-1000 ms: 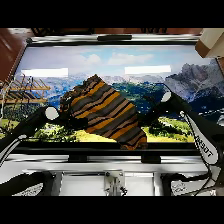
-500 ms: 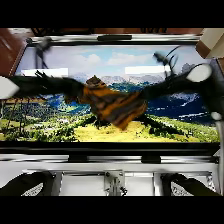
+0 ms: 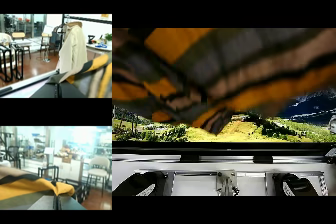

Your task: Fold the shirts.

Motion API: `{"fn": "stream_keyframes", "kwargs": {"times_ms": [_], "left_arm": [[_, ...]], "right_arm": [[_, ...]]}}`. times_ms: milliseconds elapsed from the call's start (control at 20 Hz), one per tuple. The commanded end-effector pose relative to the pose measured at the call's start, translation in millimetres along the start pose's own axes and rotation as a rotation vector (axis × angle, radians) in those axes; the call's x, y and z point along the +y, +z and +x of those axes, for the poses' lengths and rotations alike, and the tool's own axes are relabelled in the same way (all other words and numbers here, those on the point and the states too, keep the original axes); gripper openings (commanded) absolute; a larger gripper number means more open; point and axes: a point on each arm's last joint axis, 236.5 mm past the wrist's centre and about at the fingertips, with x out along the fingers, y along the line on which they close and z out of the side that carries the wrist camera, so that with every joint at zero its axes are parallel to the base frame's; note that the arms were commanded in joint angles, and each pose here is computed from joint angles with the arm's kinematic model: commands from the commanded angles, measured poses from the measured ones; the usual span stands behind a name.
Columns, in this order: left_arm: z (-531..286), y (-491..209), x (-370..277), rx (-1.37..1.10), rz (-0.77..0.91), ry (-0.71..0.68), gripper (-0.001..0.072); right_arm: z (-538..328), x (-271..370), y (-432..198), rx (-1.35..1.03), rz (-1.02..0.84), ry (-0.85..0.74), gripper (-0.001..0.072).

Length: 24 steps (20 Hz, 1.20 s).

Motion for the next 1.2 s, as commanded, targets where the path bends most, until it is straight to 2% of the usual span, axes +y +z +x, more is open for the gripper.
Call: {"fn": "stream_keyframes", "kwargs": {"times_ms": [0, 100, 200, 350, 450, 600, 750, 850, 950, 1000, 1050, 1100, 1150], "left_arm": [[1, -77, 41, 0.275, -0.038, 0.157, 0.0054], [11, -164, 74, 0.522, -0.087, 0.257, 0.0054], [20, -258, 90, 0.732, -0.174, 0.302, 0.0054], [24, -381, 97, 0.976, -0.290, 0.313, 0.0054], [30, -443, 103, 1.079, -0.332, 0.326, 0.0054], [60, -486, 127, 1.086, -0.349, 0.358, 0.0054], [89, -493, 163, 1.026, -0.365, 0.410, 0.0054], [100, -486, 189, 0.974, -0.397, 0.463, 0.0055], [98, -485, 205, 0.933, -0.543, 0.563, 0.0056], [96, -486, 207, 0.924, -0.596, 0.590, 0.0101], [96, -486, 205, 0.924, -0.615, 0.587, 0.0326], [97, -485, 202, 0.923, -0.629, 0.575, 0.0680], [93, -484, 200, 0.942, -0.643, 0.573, 0.0720]], "right_arm": [[-22, 0, -52, 0.254, 0.024, -0.032, 0.0058], [-28, -19, -137, 0.605, 0.051, -0.070, 0.0058], [-38, -22, -221, 0.948, 0.135, -0.040, 0.0058], [-31, -5, -318, 1.205, 0.326, 0.062, 0.0058], [-15, 1, -386, 1.272, 0.465, 0.082, 0.0058], [17, 1, -473, 1.297, 0.658, 0.047, 0.0058], [61, 3, -512, 1.214, 0.843, 0.031, 0.0058], [80, -11, -530, 1.152, 0.870, -0.031, 0.0058], [92, -27, -538, 1.095, 0.858, -0.087, 0.0084], [97, -32, -537, 1.069, 0.852, -0.103, 0.0188], [98, -35, -534, 1.058, 0.845, -0.105, 0.0512], [96, -37, -528, 1.065, 0.810, -0.079, 0.0568], [91, -40, -520, 1.084, 0.776, -0.055, 0.0568]]}}
